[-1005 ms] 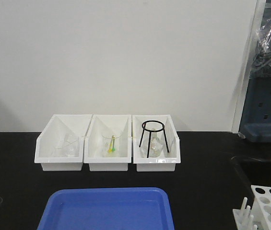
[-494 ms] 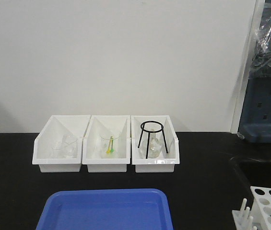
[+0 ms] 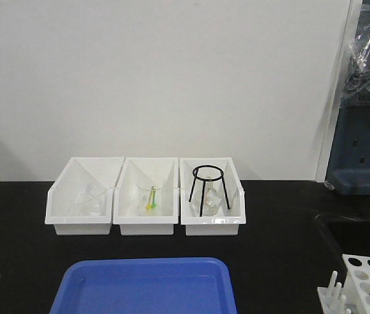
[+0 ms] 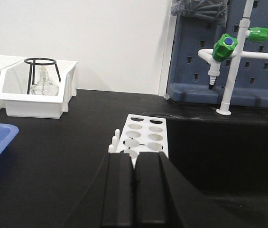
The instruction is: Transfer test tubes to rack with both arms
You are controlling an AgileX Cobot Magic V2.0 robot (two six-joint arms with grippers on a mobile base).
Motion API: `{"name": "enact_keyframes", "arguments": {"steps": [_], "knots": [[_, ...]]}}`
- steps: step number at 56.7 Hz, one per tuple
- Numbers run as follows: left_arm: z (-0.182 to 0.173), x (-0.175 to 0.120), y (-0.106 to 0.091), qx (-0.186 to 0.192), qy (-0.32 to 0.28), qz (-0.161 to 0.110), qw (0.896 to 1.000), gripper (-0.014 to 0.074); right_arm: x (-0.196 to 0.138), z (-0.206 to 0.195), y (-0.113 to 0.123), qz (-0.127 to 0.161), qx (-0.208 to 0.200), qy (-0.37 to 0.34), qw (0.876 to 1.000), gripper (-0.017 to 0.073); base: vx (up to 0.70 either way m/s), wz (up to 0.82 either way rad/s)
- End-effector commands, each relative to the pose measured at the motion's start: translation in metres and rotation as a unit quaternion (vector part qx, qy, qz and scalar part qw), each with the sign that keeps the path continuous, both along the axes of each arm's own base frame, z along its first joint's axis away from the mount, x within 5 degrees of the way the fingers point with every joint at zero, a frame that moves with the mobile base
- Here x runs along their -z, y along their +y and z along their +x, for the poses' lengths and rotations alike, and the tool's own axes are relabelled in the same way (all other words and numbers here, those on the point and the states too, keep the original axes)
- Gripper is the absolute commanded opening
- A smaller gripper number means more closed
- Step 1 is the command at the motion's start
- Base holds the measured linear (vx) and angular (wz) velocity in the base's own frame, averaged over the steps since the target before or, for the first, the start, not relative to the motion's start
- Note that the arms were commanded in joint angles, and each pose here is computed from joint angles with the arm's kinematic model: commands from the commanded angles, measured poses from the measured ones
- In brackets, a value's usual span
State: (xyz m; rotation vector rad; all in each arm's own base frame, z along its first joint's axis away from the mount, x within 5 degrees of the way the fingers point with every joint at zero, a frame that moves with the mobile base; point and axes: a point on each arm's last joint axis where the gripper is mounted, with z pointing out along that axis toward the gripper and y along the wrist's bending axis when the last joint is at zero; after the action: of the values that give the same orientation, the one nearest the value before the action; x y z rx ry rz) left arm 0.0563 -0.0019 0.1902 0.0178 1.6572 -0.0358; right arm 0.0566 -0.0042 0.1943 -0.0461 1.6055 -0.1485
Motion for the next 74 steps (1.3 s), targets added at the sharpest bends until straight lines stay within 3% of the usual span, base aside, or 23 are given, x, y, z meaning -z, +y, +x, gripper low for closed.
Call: {"name": "enact_keyframes", "arguments": {"steps": [1,5,12,21,42,50,58,74], "knots": [[-0.002,-0.018,0.0,0.002,-0.067,0.008,0.998,-0.0004,-0.003,0.0,0.001,-0.009,-0.002,-0.038,0.999,-0.0008,0.0,0.0],[-0.002,-0.021,0.0,0.002,-0.081,0.021,0.997,-0.0004,-0.003,0.0,0.001,-0.009,-0.002,-0.038,0.999,-0.0009,0.0,0.0],[-0.002,-0.022,0.0,0.002,-0.089,0.016,0.996,-0.0004,-0.003,0.0,0.001,-0.009,-0.002,-0.038,0.999,-0.0009,0.0,0.0],[-0.003,-0.029,0.0,0.002,-0.128,0.011,0.992,-0.0004,-0.008,0.0,0.001,-0.038,-0.004,-0.061,0.997,-0.0009,0.0,0.0],[-0.006,-0.042,0.0,0.001,-0.197,0.007,0.98,-0.0002,-0.022,-0.003,0.003,-0.034,-0.013,-0.139,0.99,-0.0009,0.0,0.0],[-0.007,-0.046,0.0,0.001,-0.184,0.007,0.983,0.0007,-0.026,-0.004,0.004,-0.03,-0.015,-0.16,0.987,-0.0009,0.0,0.0],[-0.01,-0.057,0.0,0.001,-0.181,0.007,0.983,0.0046,-0.049,-0.009,0.003,-0.031,-0.012,-0.177,0.984,-0.0009,0.0,0.0],[-0.011,-0.092,0.0,0.001,-0.189,0.008,0.982,0.0197,-0.093,-0.001,0.001,-0.028,-0.004,-0.129,0.991,-0.0005,0.0,0.0]]}}
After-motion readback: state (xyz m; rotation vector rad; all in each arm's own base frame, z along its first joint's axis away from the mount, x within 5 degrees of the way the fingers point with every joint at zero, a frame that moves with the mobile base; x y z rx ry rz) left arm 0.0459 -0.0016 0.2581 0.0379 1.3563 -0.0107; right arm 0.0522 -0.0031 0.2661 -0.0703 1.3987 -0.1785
